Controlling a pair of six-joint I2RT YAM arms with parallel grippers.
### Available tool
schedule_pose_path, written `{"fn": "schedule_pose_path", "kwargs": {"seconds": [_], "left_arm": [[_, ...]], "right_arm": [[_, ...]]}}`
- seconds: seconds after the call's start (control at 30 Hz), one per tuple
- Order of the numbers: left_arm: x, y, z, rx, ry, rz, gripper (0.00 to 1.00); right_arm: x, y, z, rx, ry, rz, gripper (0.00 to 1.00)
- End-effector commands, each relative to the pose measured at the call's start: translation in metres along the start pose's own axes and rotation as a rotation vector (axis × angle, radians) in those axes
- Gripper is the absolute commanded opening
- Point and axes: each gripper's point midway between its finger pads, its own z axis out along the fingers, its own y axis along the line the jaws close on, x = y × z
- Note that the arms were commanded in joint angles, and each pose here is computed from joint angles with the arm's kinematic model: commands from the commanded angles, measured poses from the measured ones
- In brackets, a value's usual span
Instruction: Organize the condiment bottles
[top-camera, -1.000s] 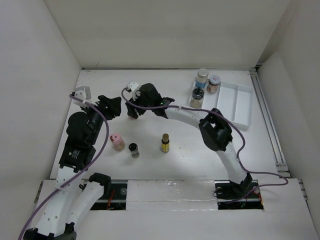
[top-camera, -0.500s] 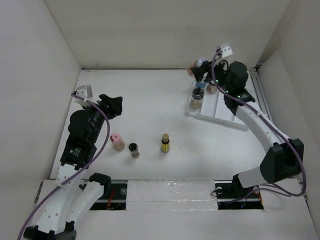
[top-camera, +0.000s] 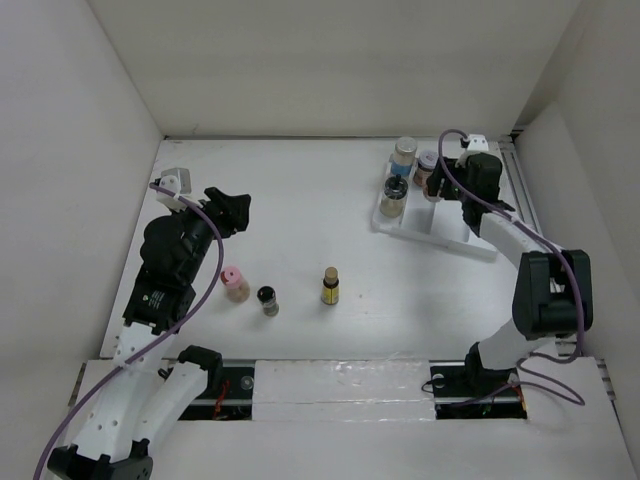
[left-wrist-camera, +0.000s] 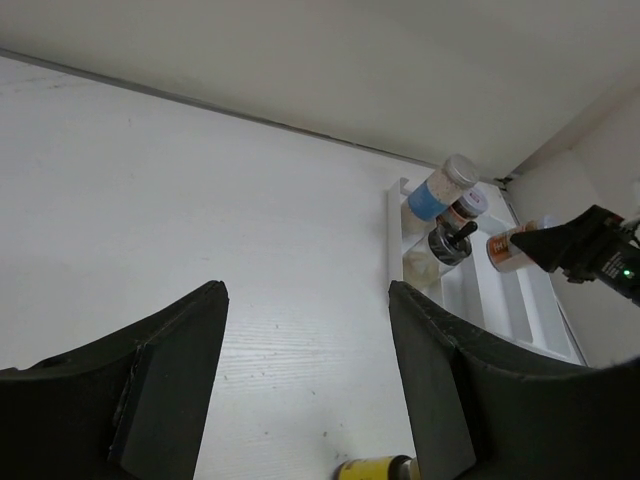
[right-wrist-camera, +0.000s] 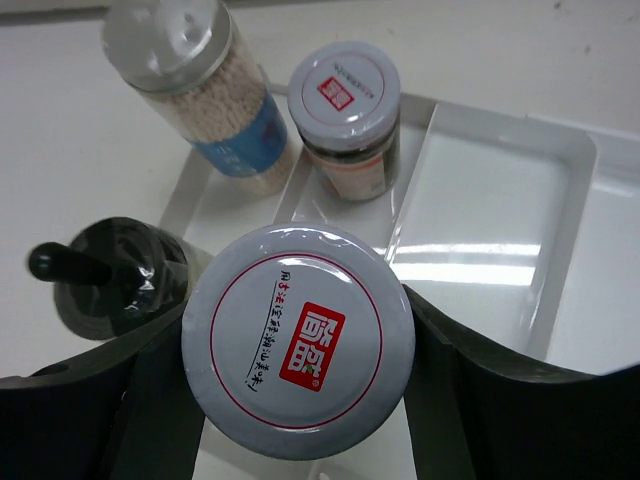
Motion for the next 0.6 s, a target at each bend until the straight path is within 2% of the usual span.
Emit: {"fn": "schedule_pose_path", "kwargs": {"seconds": [0.0, 0.37, 0.57], "left_arm": [[-0.009, -0.009, 0.001, 0.041, -0.039, -0.002, 0.61], [-0.009, -0.01, 0.0, 0.049, -0.035, 0.007, 0.61], [-0.009, -0.01, 0.0, 0.049, -0.035, 0.007, 0.61]], "right_arm": [[-0.056, 0.019, 0.012, -0.087, -0.164, -0.005, 0.51], [-0.015, 0.025, 0.053, -0.086, -0.069, -0.023, 0.52], [0.002, 0.027, 0.057, -0.045, -0.023, -0.048, 0.63]]}}
